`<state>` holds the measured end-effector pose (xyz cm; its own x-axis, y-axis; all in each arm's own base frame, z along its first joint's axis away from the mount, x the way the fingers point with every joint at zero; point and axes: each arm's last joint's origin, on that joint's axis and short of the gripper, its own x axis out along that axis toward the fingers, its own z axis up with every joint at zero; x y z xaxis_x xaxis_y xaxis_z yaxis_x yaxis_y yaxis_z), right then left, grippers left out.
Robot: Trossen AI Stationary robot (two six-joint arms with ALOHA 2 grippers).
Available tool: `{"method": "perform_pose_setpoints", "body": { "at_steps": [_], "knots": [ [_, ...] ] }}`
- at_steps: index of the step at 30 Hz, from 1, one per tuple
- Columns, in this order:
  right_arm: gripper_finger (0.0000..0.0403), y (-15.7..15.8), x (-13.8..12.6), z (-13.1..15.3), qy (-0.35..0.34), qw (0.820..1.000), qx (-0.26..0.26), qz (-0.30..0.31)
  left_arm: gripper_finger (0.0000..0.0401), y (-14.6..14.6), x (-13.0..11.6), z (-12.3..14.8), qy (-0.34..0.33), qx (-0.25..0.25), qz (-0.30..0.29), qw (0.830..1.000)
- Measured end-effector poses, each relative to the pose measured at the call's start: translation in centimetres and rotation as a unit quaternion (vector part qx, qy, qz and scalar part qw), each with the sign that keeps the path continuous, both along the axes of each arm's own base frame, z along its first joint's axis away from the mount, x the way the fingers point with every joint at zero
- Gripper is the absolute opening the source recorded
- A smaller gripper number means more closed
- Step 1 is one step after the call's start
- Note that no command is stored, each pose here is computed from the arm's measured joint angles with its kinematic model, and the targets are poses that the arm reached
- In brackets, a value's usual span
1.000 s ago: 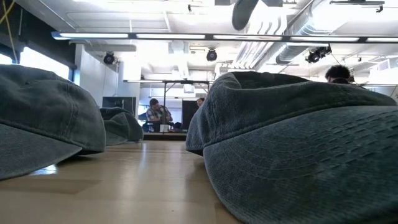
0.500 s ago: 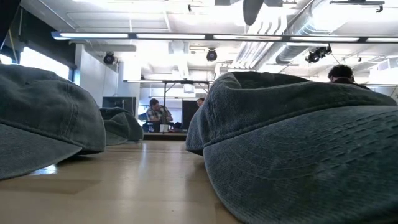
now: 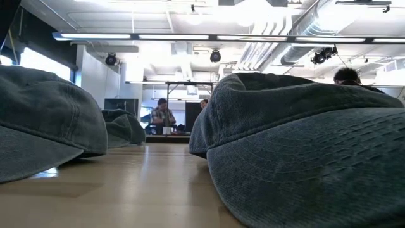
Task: Pick & Place hat
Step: Put the right gray cap into the top transparent bin
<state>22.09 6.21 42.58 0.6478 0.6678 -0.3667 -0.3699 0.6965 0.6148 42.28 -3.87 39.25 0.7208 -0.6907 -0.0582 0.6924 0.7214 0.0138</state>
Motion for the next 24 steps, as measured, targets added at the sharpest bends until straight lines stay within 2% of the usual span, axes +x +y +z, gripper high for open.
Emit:
{"method": "perform_pose_setpoints", "body": {
  "at_steps": [5, 8, 12, 14, 17, 20, 24],
  "knots": [
    [0.0037, 0.8, -0.3, -0.1, 0.010, 1.000, -0.004, 0.000, 0.0017, 0.9, -0.9, 0.8, -0.002, -0.002, -0.031, 1.000],
    [0.0083, 0.7, -0.4, 0.0, 0.012, 1.000, 0.001, -0.004, 0.0004, 1.3, -2.0, 2.5, -0.031, -0.003, -0.043, 0.999],
    [0.0151, -0.3, -1.0, 0.0, 0.023, 1.000, -0.003, -0.020, 0.0005, 1.5, -2.5, 2.9, -0.013, -0.019, -0.038, 0.999],
    [0.0178, -0.8, -1.9, -0.1, 0.035, 0.998, -0.026, -0.041, 0.0002, 1.6, -2.6, 3.0, -0.012, -0.018, -0.031, 0.999],
    [0.0201, -0.6, -3.2, -0.6, 0.045, 0.992, -0.088, -0.080, 0.0003, 1.6, -3.2, 3.8, -0.022, -0.017, -0.008, 1.000],
    [0.0207, -0.1, -3.4, -1.2, 0.017, 0.985, -0.138, -0.098, 0.0001, 1.7, -3.7, 4.1, -0.014, -0.017, 0.015, 1.000],
    [0.0209, 0.5, -3.6, -2.0, -0.030, 0.979, -0.167, -0.111, 0.0001, 1.8, -4.0, 4.4, -0.018, -0.008, 0.045, 0.999]
  ]
}}
